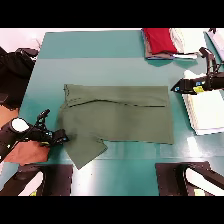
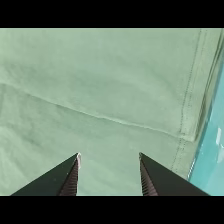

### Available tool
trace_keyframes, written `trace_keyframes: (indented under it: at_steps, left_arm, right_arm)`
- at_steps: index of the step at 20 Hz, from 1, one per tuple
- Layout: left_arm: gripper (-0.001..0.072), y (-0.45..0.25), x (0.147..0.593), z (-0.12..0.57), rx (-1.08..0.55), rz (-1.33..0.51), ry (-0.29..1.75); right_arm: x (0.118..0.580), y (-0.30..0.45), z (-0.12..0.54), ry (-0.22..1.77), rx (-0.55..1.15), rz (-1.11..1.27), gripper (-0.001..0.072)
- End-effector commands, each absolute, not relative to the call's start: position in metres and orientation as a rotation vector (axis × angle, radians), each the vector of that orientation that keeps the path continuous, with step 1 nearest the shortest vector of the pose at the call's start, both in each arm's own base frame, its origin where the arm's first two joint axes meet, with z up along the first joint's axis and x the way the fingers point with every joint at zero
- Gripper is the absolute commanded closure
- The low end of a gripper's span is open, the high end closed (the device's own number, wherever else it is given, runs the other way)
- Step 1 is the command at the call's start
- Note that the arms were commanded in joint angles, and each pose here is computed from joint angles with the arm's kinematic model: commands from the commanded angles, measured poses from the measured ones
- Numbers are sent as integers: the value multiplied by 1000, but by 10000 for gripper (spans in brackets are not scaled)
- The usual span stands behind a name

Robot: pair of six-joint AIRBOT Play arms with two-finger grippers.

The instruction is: Fold the shirts.

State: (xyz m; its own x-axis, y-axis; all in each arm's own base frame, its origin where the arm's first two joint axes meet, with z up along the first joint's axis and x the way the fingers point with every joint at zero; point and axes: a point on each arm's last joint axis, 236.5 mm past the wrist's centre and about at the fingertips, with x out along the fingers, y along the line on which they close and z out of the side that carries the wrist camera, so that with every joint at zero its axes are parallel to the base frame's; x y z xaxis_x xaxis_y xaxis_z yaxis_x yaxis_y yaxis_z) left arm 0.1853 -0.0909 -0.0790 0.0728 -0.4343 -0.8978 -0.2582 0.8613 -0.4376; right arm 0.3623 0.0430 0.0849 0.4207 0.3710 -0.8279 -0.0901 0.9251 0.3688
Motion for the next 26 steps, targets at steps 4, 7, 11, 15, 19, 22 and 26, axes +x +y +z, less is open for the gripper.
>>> trace_keyframes:
  at_steps: [4, 7, 11, 15, 19, 22, 26]
  left_arm:
    - [679, -112, 194, -62, -592, -282, 1467]
    - [679, -111, 202, -44, -534, -331, 1447]
    - [679, -111, 221, -17, -489, -370, 1381]
    - [679, -110, 230, -8, -479, -374, 1349]
    - [679, -110, 230, -8, -465, -386, 1344]
    - [679, -110, 230, -8, -465, -387, 1346]
    - [680, -111, 218, -5, -443, -415, 1393]
  right_arm:
    - [347, 44, 79, 1170, 290, 311, 282]
    - [312, 23, 54, 1295, 355, 263, 281]
    - [217, -29, -25, 1536, 459, 39, 179]
    - [160, -14, -75, 1677, 697, -1, 203]
    - [166, 20, -92, 1690, 765, 86, 230]
    - [174, 44, -98, 1709, 713, 163, 347]
    - [189, 57, -89, 1662, 571, 247, 657]
